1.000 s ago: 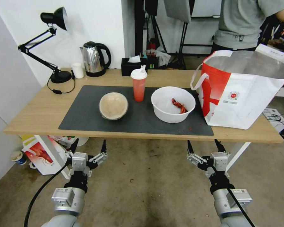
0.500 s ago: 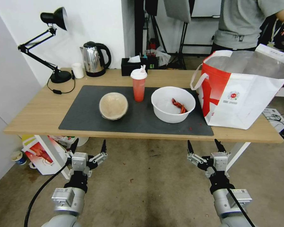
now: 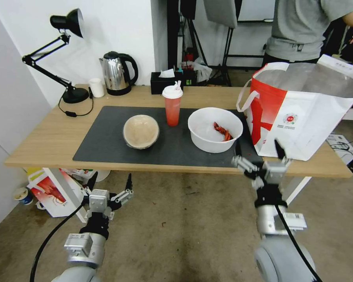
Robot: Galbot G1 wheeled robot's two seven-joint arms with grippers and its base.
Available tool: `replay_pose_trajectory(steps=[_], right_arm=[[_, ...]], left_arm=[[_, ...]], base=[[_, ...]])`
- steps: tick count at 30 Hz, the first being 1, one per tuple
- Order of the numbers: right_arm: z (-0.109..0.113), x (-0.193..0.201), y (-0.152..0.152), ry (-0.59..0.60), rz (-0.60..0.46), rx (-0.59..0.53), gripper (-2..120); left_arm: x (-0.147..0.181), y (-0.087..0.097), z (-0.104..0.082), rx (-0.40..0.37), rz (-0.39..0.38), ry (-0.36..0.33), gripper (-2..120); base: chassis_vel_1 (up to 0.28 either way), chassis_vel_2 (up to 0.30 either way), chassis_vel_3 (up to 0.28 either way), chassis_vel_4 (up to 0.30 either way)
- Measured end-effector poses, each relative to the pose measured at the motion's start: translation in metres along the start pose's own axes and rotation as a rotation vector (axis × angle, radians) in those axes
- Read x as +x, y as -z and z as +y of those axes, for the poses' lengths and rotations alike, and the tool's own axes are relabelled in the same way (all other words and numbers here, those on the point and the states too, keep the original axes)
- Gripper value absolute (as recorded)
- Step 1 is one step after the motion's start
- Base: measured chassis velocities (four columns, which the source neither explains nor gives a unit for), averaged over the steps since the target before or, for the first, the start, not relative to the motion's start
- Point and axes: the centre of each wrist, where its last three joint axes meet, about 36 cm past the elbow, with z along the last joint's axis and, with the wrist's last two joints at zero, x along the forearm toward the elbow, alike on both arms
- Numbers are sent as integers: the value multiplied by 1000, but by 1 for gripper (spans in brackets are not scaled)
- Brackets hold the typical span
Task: Pick up the trash from the table and place it into the takeout bag.
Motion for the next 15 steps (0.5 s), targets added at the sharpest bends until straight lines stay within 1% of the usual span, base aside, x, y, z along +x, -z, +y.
replay_pose_trajectory(steps=[3,4,6,15], right_arm=[[14,-23,10,-45,-160,-27,100],[14,-23,10,-45,-160,-27,100],[16,-28,13,-50,-199,-44,100],[16,-27,15,-48,-202,-47,100]], left_arm=[[0,0,0,0,0,0,100],[0,0,0,0,0,0,100],[0,0,0,0,0,0,100],[0,0,0,0,0,0,100]], base=[[0,0,0,0],[0,0,0,0],[0,0,0,0],[0,0,0,0]])
